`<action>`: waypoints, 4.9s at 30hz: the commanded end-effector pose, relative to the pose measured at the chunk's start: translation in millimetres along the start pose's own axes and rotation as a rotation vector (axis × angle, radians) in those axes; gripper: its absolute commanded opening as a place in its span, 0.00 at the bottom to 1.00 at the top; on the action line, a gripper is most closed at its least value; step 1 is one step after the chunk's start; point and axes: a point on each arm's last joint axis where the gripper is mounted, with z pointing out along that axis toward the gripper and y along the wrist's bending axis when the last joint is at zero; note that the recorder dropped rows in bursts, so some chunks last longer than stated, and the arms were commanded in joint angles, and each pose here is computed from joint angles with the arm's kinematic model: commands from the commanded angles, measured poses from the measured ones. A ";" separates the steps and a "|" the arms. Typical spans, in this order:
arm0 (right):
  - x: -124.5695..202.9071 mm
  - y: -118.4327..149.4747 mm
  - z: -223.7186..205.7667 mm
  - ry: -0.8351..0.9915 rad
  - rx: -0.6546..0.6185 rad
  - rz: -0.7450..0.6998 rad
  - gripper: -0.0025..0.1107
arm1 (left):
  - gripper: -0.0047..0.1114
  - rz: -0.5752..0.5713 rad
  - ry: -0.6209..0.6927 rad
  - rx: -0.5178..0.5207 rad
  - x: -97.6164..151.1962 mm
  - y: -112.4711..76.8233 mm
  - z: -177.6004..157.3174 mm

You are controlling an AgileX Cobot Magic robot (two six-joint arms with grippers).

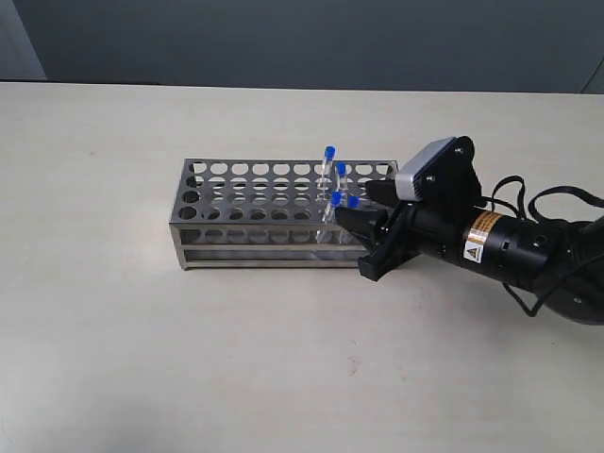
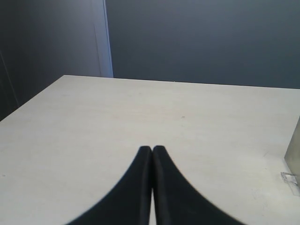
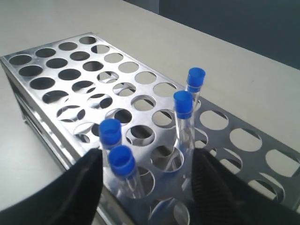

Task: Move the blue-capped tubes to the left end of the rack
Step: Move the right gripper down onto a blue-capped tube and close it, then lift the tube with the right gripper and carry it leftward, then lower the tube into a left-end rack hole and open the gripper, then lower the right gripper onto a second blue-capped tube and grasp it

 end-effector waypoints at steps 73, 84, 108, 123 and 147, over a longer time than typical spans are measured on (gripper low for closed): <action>-97.4 45.1 169.0 0.017 -0.234 -0.069 0.01 | 0.04 -0.006 0.003 0.009 1.2 -0.5 0.0; -133.2 34.8 147.7 0.050 -0.119 -0.169 0.36 | 0.04 -0.004 0.003 0.009 1.2 -0.5 0.0; -82.6 47.2 -4.2 0.060 0.123 -0.004 0.46 | 0.04 -0.004 0.003 0.009 1.2 -0.5 0.0; -29.4 39.4 -2.0 -0.018 0.256 0.082 0.46 | 0.04 -0.004 0.003 0.009 1.2 -0.5 0.0; -35.4 44.2 28.5 -0.036 0.139 0.116 0.02 | 0.04 -0.004 0.003 0.009 1.2 -0.5 0.0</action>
